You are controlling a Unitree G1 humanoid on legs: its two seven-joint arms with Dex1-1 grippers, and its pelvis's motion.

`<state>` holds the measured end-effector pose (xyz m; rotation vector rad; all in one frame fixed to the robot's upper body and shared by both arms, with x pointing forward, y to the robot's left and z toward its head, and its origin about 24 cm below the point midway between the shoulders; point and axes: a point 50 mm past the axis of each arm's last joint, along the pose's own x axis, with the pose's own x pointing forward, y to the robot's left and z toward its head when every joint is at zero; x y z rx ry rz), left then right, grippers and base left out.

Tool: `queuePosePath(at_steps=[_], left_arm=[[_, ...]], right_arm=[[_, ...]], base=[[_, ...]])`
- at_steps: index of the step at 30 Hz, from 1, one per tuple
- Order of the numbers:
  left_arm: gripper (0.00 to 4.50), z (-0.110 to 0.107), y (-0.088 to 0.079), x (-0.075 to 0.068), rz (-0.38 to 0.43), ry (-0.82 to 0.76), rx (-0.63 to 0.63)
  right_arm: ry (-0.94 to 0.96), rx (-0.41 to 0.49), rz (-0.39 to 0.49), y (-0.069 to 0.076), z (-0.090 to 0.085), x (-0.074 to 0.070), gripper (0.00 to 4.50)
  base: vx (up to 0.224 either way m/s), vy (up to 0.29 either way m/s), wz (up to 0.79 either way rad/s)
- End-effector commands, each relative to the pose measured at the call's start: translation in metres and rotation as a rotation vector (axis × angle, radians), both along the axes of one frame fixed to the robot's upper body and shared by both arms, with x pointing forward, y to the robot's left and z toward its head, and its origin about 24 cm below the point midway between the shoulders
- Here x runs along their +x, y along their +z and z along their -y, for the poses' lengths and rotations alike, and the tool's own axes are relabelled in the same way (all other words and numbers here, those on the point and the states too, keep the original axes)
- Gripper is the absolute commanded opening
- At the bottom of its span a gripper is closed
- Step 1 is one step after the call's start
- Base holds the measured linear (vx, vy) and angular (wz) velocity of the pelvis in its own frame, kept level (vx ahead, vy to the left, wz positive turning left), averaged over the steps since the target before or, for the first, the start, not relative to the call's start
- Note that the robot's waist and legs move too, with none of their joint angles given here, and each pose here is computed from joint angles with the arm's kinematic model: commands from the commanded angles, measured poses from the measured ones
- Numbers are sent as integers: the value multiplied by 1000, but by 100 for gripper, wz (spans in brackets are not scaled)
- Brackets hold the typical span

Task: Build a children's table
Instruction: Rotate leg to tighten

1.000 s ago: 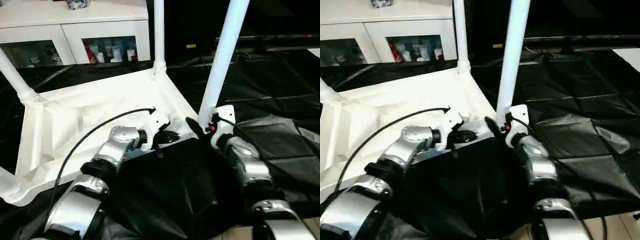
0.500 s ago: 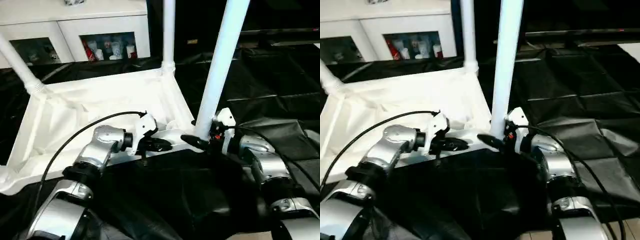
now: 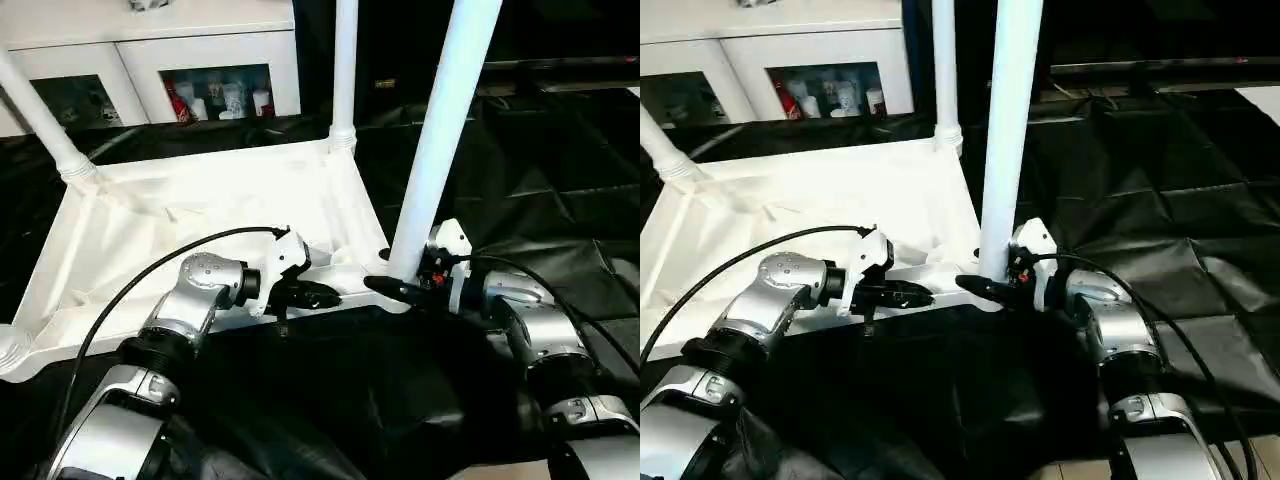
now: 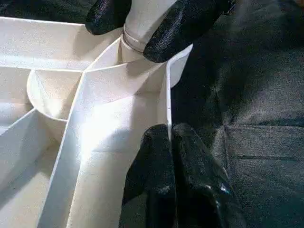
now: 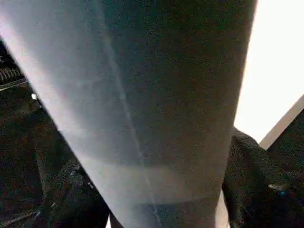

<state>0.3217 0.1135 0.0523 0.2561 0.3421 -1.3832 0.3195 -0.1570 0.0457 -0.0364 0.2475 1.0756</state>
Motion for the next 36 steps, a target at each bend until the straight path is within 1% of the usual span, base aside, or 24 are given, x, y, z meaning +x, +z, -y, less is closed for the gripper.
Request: queuePosePath(at_steps=[1,3,5,6,8,9,11,12,13,15,17,18,20,22,24,25,26,27,28,29,30,31,32,36], left_arm=[[0,7,-8,-4,-25,-1,-6],[0,9,-9,-3,-18,21,-6],[0,13,-8,2,-2,76,-10],[0,14,-7,2,-1,79,-10],[0,19,-6,9,28,150,-5],[0,26,-4,15,47,202,0],[0,31,-3,18,60,235,0],[0,41,-2,22,68,282,-6],[0,41,-2,22,68,285,-7],[0,54,1,26,83,339,-18],[0,58,1,27,88,358,-21],[0,67,1,25,84,346,-32],[0,70,0,24,82,336,-34],[0,71,0,22,77,308,-40],[0,69,0,21,77,282,-48],[0,67,0,20,78,245,-54],[0,65,0,19,77,224,-56],[0,61,0,16,73,181,-60],[0,61,0,16,72,173,-61],[0,58,0,14,69,150,-62],[0,52,-1,11,57,110,-62],[0,52,-1,11,57,110,-62],[0,42,-3,9,48,78,-39],[0,29,-5,7,36,43,-17]], right_arm=[[37,4,-51,-13,-14,-8,259],[-7,-12,-45,-17,-14,-8,255],[-117,-33,-42,-23,-13,-5,254],[-124,-34,-42,-24,-13,-5,254],[-259,-41,-43,-30,-13,-1,254],[-421,-33,-67,-37,-11,3,254],[-492,-32,-77,-40,-11,4,254],[-629,-24,-108,-46,-10,6,253],[-637,-23,-110,-46,-10,6,253],[-747,-6,-138,-51,-15,7,253],[-771,1,-143,-51,-19,7,253],[-761,0,-138,-50,-34,8,253],[-745,-5,-124,-49,-40,8,253],[-697,3,-76,-43,-48,9,253],[-658,20,-46,-39,-51,9,253],[-635,18,-39,-38,-49,10,309],[-622,17,-29,-36,-48,10,323],[-577,17,-13,-33,-44,11,323],[-570,17,-10,-32,-44,11,329],[-543,16,1,-30,-42,11,343],[-469,13,23,-25,-38,11,358],[-469,13,23,-25,-38,11,358],[-358,-11,44,-21,-32,9,358],[-236,-22,45,-15,-23,6,358]], base=[[0,0,0],[0,0,0],[0,0,0],[0,0,0],[0,0,0],[0,0,0],[0,0,0],[0,0,0],[0,0,0],[0,0,0],[0,0,0],[0,0,0],[0,0,0],[0,0,0],[0,0,0],[0,0,0],[0,0,0],[0,0,0],[0,0,0],[0,0,0],[0,0,0],[0,0,0],[0,0,0],[0,0,0]])
